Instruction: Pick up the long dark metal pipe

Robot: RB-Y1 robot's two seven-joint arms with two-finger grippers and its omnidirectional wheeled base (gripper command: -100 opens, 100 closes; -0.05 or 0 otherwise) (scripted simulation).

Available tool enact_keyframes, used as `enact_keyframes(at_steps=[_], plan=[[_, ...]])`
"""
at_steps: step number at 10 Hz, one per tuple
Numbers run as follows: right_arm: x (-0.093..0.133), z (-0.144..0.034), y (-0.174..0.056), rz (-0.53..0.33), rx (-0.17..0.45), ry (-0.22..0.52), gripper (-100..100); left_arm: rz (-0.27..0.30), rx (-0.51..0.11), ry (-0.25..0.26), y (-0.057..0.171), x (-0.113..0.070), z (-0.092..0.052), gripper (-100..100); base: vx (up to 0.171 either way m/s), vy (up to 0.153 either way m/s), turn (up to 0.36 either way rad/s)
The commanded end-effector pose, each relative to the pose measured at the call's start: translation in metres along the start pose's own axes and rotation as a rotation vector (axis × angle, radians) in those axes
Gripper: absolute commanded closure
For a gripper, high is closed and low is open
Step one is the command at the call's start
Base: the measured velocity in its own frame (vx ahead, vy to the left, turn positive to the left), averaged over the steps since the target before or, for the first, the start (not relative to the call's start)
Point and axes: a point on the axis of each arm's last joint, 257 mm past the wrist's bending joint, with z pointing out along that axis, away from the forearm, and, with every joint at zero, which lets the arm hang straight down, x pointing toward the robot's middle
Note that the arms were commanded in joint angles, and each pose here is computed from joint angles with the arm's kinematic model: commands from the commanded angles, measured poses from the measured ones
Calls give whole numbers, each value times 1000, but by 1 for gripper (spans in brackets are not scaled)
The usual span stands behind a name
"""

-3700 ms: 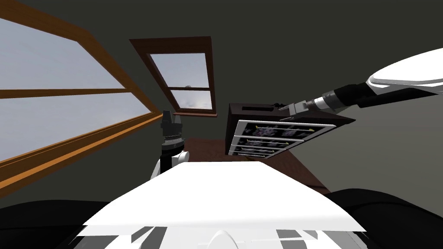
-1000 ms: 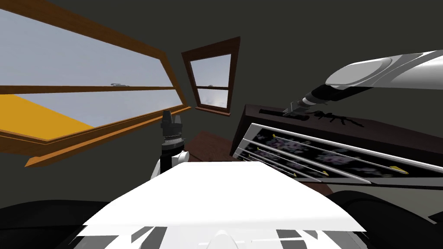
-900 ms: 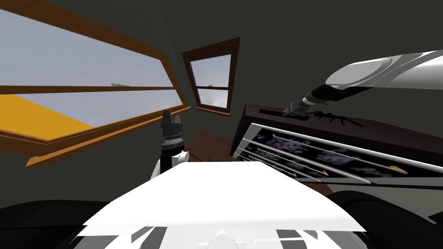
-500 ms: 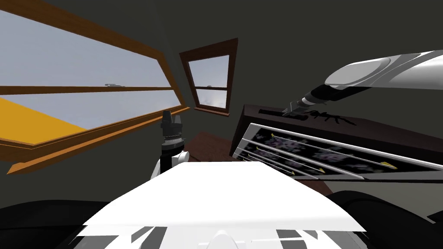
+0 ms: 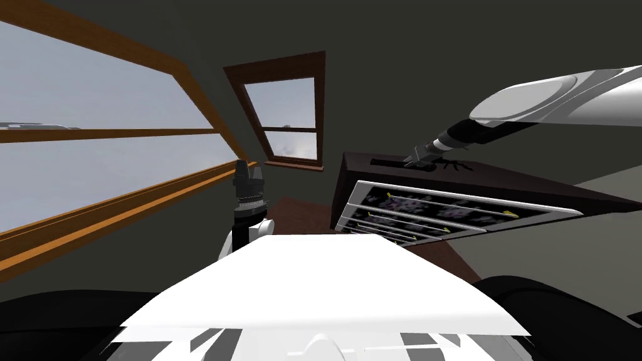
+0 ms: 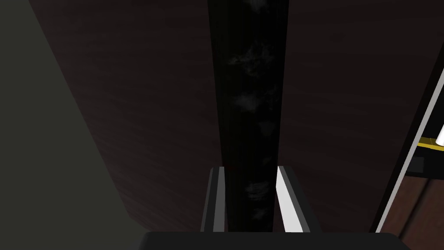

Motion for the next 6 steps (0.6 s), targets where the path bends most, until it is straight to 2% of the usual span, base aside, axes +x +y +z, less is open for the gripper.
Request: enact_keyframes(at_steps=[1, 2, 4, 5, 6], plan=[[-14, -4, 0, -47, -3, -27, 100, 0, 0, 0, 0, 0, 0, 0, 162, 57, -332], [-22, -7, 1, -76, -4, -43, 100, 0, 0, 0, 0, 0, 0, 0, 173, 58, -333], [-38, -12, 2, -136, -4, -73, 100, 0, 0, 0, 0, 0, 0, 0, 144, 115, -369], [-32, -12, 4, -115, -3, -63, 100, 0, 0, 0, 0, 0, 0, 0, 51, 55, -82], [-33, -12, 5, -119, -5, -64, 0, 0, 0, 0, 0, 0, 0, 0, 7, 10, 11]])
